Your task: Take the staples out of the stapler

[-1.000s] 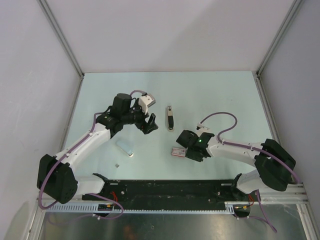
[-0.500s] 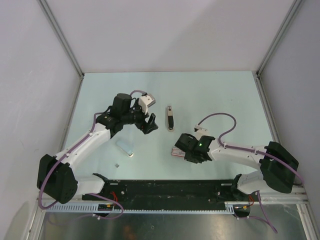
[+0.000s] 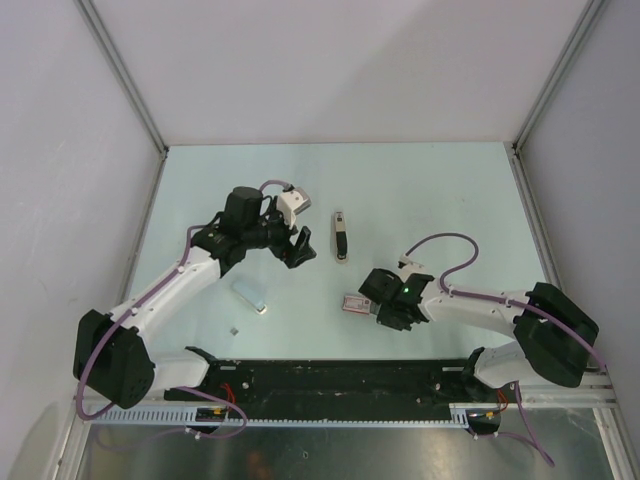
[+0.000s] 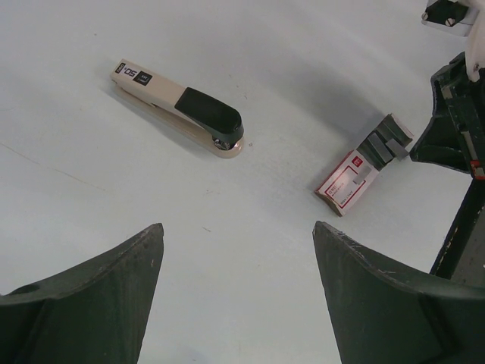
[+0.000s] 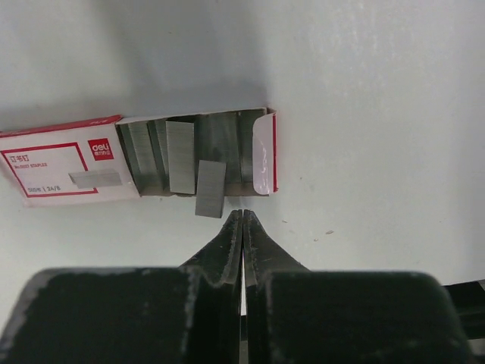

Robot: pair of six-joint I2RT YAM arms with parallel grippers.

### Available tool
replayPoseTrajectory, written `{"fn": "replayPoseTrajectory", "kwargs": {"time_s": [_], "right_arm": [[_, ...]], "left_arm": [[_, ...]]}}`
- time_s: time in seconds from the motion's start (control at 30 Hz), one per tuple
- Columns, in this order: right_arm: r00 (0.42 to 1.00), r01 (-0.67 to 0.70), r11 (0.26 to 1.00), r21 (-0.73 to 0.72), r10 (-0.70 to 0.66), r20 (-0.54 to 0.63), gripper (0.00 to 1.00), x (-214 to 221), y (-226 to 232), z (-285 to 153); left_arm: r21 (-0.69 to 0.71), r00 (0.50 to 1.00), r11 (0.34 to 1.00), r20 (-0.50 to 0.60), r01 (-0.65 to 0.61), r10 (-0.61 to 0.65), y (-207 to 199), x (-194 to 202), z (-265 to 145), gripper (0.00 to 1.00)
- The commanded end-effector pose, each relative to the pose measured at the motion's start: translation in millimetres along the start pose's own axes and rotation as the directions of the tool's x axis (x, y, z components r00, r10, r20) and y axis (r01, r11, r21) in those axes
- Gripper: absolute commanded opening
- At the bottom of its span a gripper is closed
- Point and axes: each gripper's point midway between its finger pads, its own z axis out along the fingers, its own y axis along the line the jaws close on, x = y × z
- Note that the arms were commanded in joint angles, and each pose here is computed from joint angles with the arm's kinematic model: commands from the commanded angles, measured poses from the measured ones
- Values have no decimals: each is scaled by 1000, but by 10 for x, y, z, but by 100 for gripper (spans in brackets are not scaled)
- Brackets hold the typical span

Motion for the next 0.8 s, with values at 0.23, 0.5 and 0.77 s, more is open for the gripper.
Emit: {"fn": "replayPoseTrajectory", "kwargs": {"time_s": [0.23, 0.5, 0.77], "right_arm": [[999, -43, 997, -58, 45, 28, 0, -145, 98, -28], [998, -51, 998, -40, 52, 41, 0, -191, 42, -29], [999, -23, 997, -73, 26, 34, 0, -105, 104, -105]], "left_arm": [[9, 995, 996, 47, -87, 86, -36, -118, -54, 84], [11, 995, 996, 41, -87, 87, -39, -84, -47, 84], [12, 995, 996, 40, -88, 87, -41, -79, -50, 84]]}}
